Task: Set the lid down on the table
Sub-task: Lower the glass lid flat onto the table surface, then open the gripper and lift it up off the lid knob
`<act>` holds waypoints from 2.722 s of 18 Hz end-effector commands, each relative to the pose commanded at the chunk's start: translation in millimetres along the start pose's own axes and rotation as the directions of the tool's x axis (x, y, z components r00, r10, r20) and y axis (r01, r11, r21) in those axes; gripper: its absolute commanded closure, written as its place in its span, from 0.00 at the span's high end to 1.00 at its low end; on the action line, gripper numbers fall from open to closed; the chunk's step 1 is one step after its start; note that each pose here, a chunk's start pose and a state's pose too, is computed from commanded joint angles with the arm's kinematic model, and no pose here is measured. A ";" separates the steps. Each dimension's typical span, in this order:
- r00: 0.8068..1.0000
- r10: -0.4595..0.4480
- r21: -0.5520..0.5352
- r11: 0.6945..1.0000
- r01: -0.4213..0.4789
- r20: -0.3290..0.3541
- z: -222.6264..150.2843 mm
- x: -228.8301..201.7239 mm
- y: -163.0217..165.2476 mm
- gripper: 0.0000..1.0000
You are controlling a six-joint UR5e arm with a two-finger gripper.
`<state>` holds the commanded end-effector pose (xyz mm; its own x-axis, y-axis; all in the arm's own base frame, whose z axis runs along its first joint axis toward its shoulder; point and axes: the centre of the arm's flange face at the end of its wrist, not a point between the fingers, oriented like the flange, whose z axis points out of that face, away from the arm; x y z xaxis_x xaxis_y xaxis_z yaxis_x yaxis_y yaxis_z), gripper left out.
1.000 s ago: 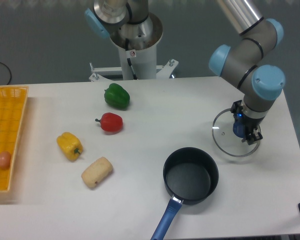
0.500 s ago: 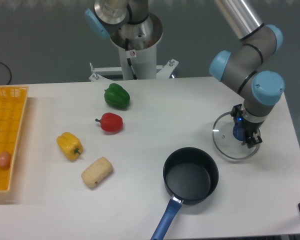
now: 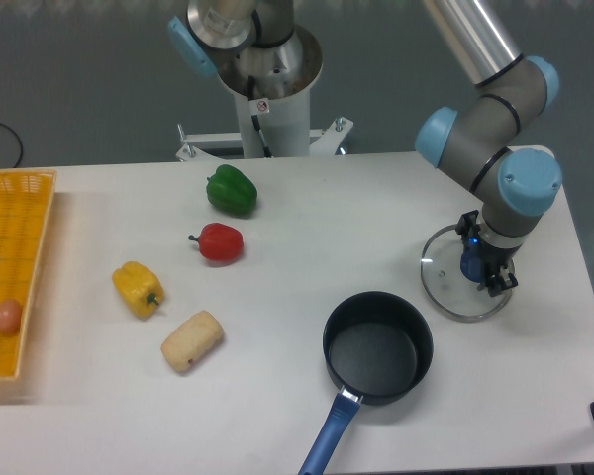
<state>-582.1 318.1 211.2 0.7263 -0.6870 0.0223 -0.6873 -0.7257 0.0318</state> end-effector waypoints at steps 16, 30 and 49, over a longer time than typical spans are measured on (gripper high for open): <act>1.000 0.000 0.003 1.000 0.000 -0.007 7.3 -2.1 -0.4 0.63; 1.000 -0.001 0.005 1.000 0.001 -0.010 17.9 -4.1 1.2 0.63; 1.000 0.000 0.005 1.000 0.000 -0.010 17.0 -3.9 1.2 0.79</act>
<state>-585.8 319.3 194.1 0.7261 -0.6869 0.0320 -0.6876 -0.7256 0.0270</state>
